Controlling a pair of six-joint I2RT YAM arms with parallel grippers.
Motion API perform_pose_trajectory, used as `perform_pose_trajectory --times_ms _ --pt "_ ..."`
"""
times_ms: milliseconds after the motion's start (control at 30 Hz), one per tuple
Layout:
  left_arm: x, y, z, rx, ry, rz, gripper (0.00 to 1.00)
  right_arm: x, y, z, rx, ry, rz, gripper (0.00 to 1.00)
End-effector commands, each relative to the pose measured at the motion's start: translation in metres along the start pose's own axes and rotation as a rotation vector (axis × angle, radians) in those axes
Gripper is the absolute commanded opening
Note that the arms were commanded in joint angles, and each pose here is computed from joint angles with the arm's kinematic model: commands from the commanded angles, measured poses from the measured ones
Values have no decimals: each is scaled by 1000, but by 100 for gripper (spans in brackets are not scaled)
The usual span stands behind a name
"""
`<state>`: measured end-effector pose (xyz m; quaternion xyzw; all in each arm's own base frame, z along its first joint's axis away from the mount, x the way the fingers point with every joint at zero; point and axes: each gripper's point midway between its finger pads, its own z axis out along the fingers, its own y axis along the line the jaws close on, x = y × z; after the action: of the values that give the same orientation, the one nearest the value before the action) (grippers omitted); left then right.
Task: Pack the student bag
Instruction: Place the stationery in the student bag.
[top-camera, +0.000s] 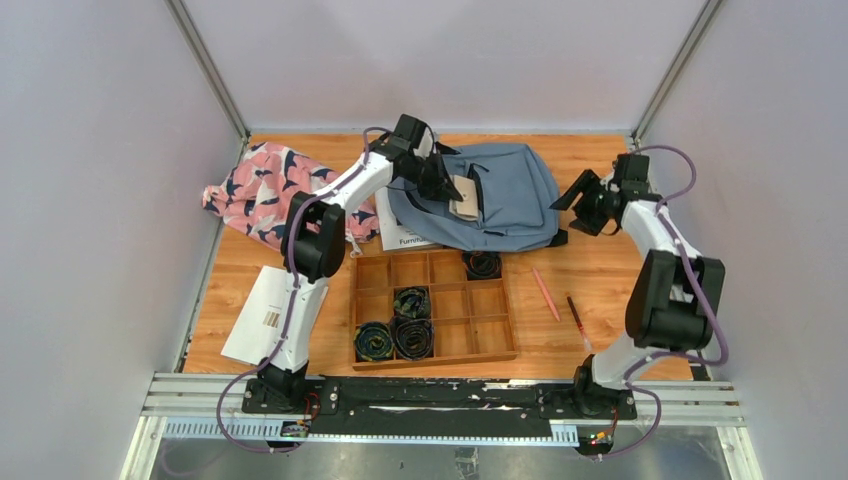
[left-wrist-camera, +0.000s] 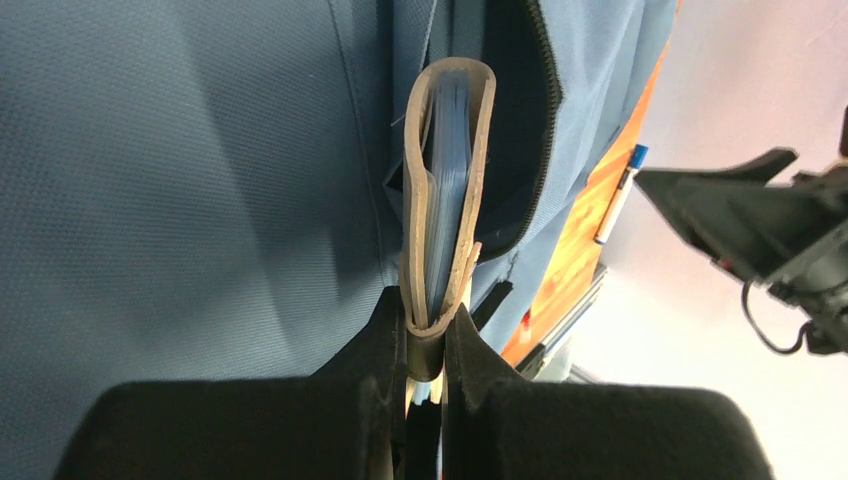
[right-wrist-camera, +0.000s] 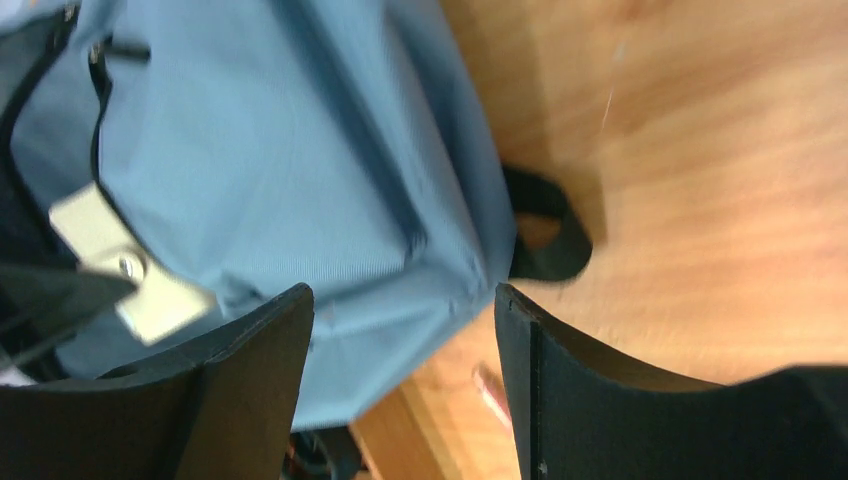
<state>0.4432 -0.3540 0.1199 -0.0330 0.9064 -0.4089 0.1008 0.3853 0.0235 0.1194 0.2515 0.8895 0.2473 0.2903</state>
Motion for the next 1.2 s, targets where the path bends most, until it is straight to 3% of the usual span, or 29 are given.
perform_pose_trajectory --times_ms 0,133,300,467,567,767,1000,1167 --pt "5 -26 0 112 20 -26 0 -52 -20 17 163 -81 -16 71" --pt "5 -23 5 114 26 -35 0 -65 -13 50 105 -9 -31 71" --pt "-1 -28 5 152 14 -46 0 -47 -23 83 151 105 -61 61" --pt "-4 -32 7 171 13 -54 0 -19 -21 91 107 147 -40 24" --pt "-5 -30 6 170 -18 -64 0 -7 -15 87 100 148 -50 13" --pt "-4 -26 3 155 -15 -73 0 1 -11 84 72 144 -33 11" --pt "-32 -18 -25 66 -158 -19 0 3 -5 79 31 127 -30 11" --pt "-37 -31 -26 147 -193 5 0 7 1 79 -9 129 -15 11"
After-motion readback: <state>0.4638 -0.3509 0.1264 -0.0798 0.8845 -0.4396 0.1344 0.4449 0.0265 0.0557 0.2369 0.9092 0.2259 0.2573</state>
